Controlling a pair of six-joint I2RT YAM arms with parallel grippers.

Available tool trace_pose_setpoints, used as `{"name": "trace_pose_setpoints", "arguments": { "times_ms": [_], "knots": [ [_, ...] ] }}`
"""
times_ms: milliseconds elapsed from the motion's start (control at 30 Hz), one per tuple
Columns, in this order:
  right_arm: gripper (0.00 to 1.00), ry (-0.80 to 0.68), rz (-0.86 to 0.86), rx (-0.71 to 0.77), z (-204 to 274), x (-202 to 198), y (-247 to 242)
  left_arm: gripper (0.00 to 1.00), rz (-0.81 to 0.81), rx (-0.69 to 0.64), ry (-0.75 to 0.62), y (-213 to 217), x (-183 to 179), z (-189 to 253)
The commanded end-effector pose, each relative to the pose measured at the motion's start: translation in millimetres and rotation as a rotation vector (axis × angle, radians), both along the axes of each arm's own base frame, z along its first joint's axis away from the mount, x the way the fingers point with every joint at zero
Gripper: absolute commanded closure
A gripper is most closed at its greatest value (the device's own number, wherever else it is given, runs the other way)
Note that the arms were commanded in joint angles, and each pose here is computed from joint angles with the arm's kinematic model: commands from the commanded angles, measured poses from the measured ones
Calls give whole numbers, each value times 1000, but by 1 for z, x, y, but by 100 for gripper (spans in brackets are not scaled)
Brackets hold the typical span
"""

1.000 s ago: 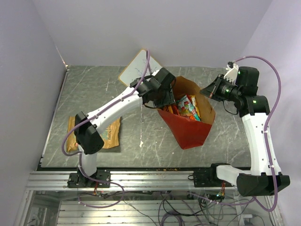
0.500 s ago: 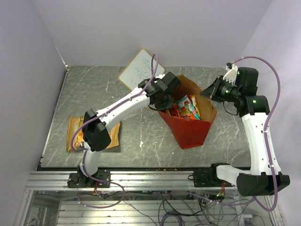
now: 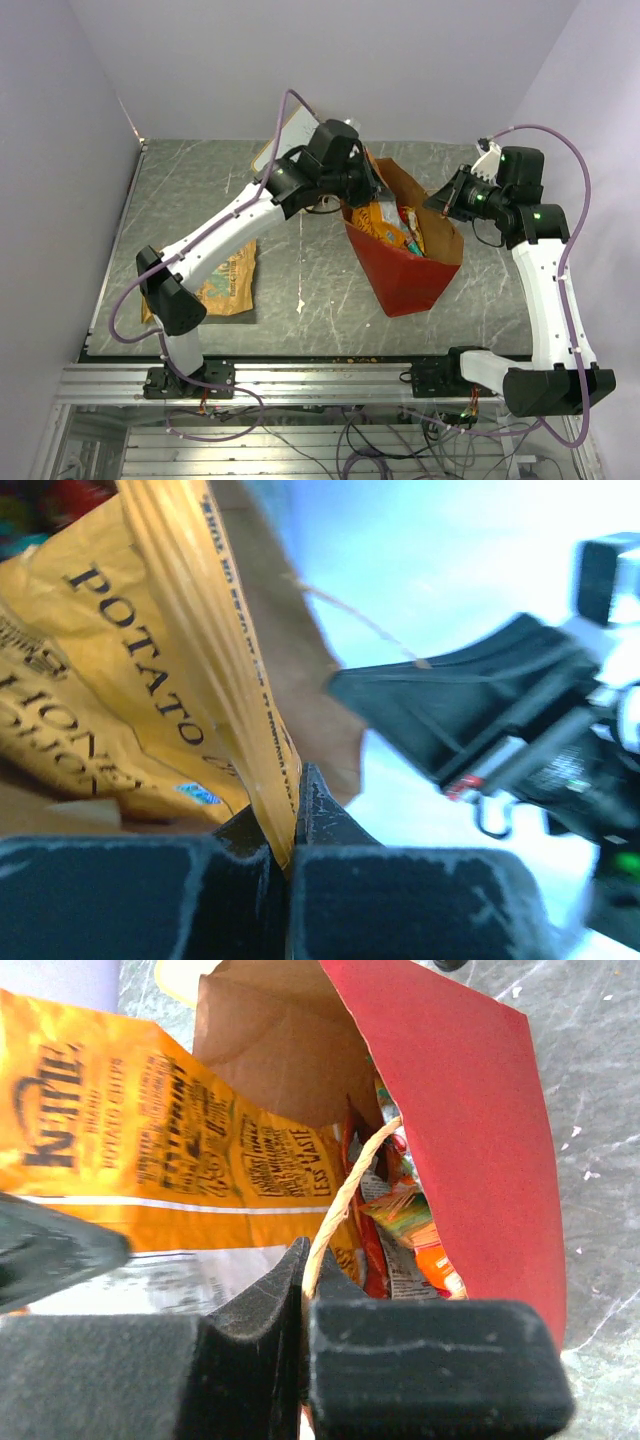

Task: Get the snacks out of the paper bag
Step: Take out the snack from the paper bag, then place the snack at the center of the board.

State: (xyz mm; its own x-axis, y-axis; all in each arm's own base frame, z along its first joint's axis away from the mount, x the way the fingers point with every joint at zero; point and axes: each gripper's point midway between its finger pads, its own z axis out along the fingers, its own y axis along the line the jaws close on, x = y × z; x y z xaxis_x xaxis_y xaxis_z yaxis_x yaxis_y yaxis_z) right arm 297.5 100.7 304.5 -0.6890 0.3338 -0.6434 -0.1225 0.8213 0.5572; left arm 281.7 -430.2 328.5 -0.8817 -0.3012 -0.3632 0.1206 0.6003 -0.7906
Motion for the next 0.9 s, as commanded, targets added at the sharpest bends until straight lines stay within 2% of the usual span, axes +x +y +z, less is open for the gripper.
{"name": "trace_pose_setpoints", "arguments": {
  "times_ms": [0, 233, 467, 667, 867],
  "knots": [
    [100, -38, -7, 1, 14, -1, 0, 93, -163, -346, -150, -12, -10, 113],
    [100, -45, -12, -17, 15, -1, -3, 93, -205, -507, -358, 34, -39, 204],
    [100, -39, -30, -9, 12, 4, -4, 93, -168, -512, -613, 120, -85, 268],
    [100, -30, -23, 2, 13, 4, -2, 93, -137, -565, -718, 174, -137, 289],
    [100, -39, -28, -15, 13, 6, -4, 93, -63, -419, -683, 207, -150, 256]
  ]
}}
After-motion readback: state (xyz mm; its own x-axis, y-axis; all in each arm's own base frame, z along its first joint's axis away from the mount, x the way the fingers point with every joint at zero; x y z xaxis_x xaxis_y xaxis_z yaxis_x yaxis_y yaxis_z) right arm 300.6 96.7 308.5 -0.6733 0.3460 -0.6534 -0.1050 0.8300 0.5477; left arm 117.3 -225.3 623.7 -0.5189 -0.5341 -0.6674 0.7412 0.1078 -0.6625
